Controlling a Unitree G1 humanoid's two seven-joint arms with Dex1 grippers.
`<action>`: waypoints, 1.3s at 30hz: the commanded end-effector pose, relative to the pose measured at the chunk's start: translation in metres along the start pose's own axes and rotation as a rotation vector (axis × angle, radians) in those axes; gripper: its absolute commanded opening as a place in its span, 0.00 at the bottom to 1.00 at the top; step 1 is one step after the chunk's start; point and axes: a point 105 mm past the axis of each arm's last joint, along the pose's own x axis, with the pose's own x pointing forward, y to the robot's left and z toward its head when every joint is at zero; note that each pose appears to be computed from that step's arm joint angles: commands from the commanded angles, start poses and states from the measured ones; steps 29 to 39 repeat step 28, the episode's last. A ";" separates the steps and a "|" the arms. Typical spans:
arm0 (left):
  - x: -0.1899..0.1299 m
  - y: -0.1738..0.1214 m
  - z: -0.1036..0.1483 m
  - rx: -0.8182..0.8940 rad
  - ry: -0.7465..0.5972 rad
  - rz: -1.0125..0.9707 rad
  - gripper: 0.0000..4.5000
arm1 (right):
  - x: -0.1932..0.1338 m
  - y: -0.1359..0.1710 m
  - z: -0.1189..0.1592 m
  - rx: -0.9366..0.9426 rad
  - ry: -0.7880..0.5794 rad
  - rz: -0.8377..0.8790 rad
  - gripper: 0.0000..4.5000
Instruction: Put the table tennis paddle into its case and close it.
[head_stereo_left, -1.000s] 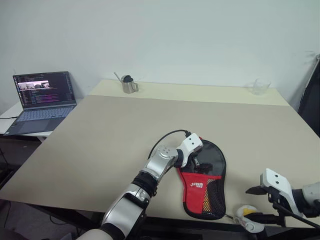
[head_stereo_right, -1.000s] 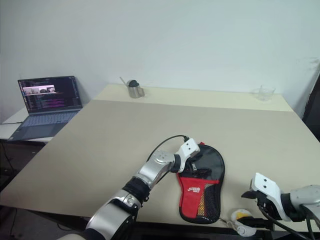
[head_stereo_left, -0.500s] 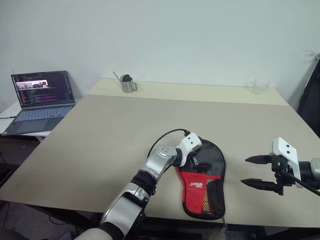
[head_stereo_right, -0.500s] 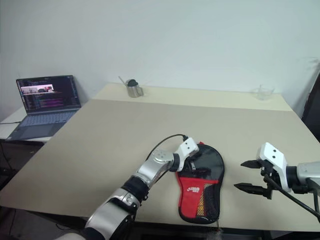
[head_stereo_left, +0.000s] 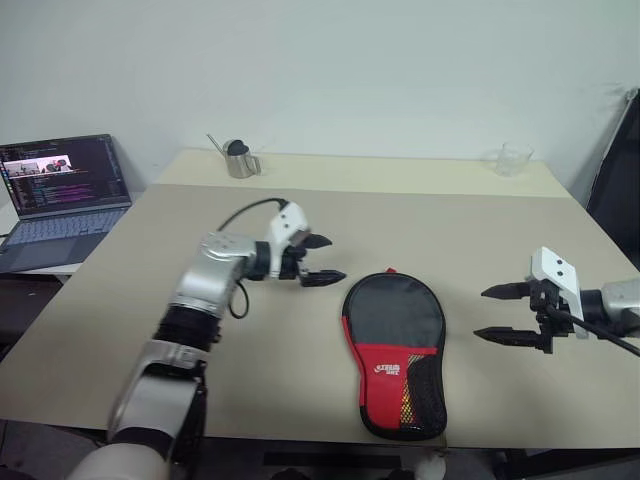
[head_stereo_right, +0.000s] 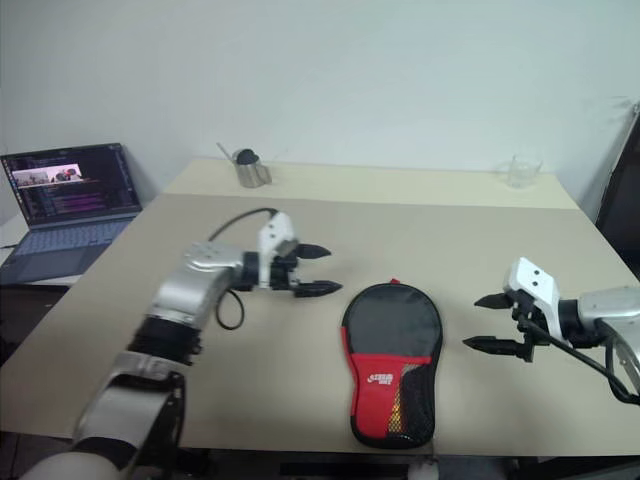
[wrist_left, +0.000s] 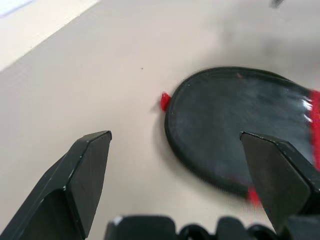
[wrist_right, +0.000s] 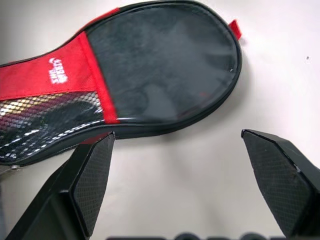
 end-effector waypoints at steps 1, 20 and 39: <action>-0.037 -0.005 0.016 0.030 -0.027 -0.022 1.00 | -0.013 -0.016 0.005 -0.052 0.011 -0.025 0.99; -0.142 -0.007 0.016 -0.011 0.021 0.069 1.00 | -0.032 -0.045 0.015 -0.104 0.018 -0.032 0.99; -0.141 -0.018 0.011 -0.015 0.031 0.073 1.00 | -0.019 -0.046 0.020 -0.134 0.020 0.006 0.99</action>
